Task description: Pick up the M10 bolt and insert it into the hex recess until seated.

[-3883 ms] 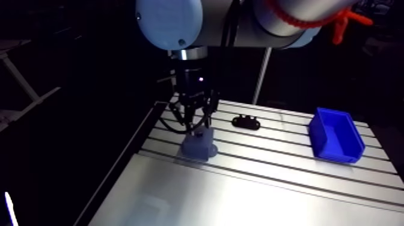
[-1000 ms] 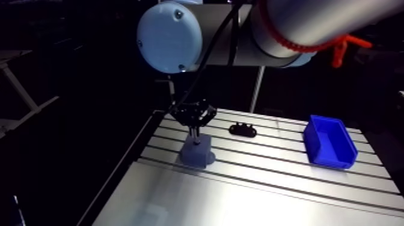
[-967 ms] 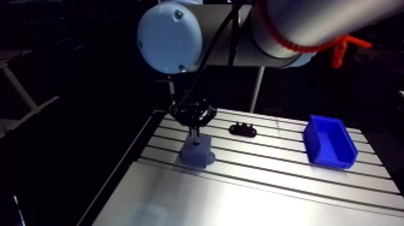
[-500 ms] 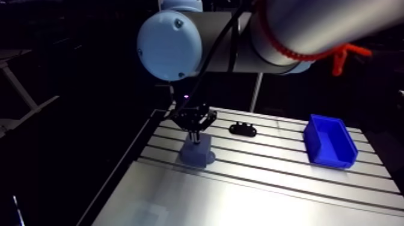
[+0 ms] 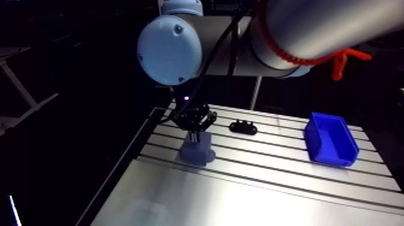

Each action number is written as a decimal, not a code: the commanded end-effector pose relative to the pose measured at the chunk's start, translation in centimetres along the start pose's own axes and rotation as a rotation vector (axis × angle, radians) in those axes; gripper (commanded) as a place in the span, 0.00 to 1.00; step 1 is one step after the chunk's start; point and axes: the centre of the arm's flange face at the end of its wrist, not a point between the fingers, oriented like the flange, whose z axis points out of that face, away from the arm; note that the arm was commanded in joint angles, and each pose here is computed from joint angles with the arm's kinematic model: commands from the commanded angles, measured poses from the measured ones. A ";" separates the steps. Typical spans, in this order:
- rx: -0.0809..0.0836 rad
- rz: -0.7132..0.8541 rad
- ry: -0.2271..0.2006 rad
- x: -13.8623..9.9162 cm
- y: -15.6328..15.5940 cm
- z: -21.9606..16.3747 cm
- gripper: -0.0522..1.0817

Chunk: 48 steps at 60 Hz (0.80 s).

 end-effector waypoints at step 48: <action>0.002 -0.006 0.002 0.4 -0.1 0.9 1.00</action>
